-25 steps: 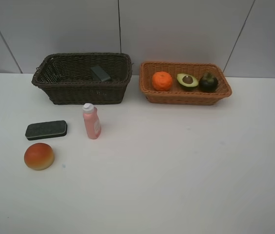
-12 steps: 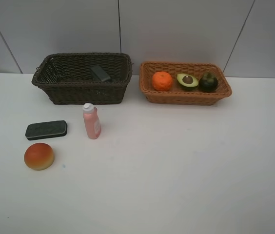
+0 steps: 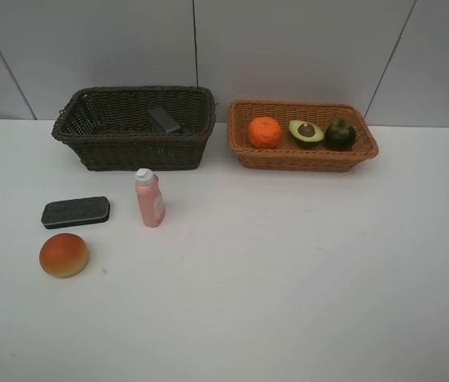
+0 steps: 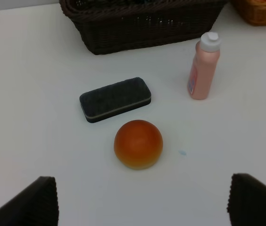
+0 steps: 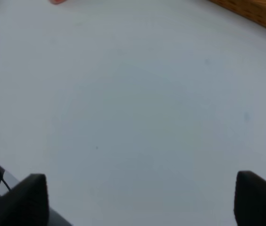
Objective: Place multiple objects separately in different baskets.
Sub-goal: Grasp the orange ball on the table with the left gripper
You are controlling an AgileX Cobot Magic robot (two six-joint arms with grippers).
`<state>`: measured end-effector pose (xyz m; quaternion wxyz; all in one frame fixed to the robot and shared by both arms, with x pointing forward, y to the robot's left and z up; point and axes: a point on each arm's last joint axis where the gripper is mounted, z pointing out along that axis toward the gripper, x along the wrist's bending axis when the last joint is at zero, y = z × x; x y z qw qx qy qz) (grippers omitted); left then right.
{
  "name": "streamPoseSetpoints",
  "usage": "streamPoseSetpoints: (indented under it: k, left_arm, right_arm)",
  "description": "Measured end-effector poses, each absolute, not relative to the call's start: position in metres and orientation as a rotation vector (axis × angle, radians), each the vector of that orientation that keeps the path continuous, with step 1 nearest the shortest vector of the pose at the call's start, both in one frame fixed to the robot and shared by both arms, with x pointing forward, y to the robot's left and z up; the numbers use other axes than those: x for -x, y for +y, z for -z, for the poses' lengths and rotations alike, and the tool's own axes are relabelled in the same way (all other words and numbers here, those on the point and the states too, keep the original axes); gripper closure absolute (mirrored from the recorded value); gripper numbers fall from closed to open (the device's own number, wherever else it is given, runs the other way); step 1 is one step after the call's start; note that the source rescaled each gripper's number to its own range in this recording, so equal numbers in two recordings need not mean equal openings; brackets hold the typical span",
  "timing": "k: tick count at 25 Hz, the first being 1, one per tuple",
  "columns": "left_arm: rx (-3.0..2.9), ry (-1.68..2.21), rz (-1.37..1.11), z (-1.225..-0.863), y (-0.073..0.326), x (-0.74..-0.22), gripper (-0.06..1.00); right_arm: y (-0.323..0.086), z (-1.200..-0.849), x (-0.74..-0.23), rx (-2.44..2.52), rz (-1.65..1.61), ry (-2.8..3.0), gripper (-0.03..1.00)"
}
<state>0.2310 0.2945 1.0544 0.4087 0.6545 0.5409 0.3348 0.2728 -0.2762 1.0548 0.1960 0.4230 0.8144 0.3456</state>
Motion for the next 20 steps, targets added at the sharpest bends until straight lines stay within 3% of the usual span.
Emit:
streamPoseSetpoints:
  k: [20]
  left_arm:
    - [-1.649,1.363,-0.844,-1.054,0.295,-0.231,0.1]
  right_arm:
    - [-0.297,-1.057,-0.243,-1.134,-1.17,2.077,-0.02]
